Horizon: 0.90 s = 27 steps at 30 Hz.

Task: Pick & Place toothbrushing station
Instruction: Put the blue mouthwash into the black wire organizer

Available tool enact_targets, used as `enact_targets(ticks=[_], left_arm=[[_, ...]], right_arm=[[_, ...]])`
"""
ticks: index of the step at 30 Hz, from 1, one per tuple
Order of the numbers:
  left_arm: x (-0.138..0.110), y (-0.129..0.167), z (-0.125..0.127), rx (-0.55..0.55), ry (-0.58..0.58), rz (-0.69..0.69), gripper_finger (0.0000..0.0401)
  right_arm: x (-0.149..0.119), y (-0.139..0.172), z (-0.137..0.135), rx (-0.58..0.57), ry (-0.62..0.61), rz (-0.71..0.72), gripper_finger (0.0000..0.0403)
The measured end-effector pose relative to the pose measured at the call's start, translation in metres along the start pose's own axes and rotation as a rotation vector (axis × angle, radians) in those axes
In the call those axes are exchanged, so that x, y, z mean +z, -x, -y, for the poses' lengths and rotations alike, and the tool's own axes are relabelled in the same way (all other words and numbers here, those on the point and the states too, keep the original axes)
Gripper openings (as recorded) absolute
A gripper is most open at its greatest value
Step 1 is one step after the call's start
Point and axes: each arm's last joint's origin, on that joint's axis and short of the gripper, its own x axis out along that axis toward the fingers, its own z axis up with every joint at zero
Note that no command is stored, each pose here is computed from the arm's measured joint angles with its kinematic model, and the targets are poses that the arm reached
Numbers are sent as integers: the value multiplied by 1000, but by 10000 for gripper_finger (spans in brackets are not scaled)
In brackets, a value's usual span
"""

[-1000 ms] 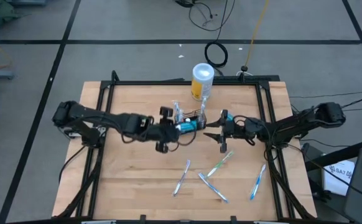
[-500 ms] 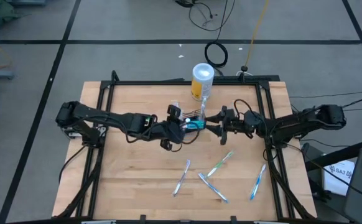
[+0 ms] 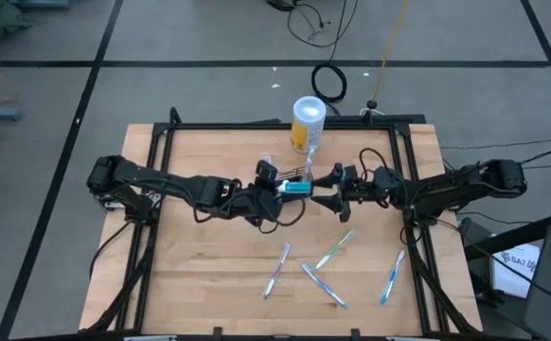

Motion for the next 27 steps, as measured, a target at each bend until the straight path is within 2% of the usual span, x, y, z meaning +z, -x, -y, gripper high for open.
enact_targets(ticks=[8, 13, 18, 27], left_arm=[[7, -4, -6, 21, -21, 88, 99], [10, -11, -3, 7, -78, 115, 99], [12, -19, 2, 2, -97, 96, 99], [14, -20, 0, 61, -85, 80, 99]], right_arm=[[1, 0, 0, 3, 1, 7, 263], [2, 0, -1, 8, 8, 22, 257], [2, 0, -1, 8, 29, 20, 238], [0, 0, 0, 2, 27, 1, 191]])
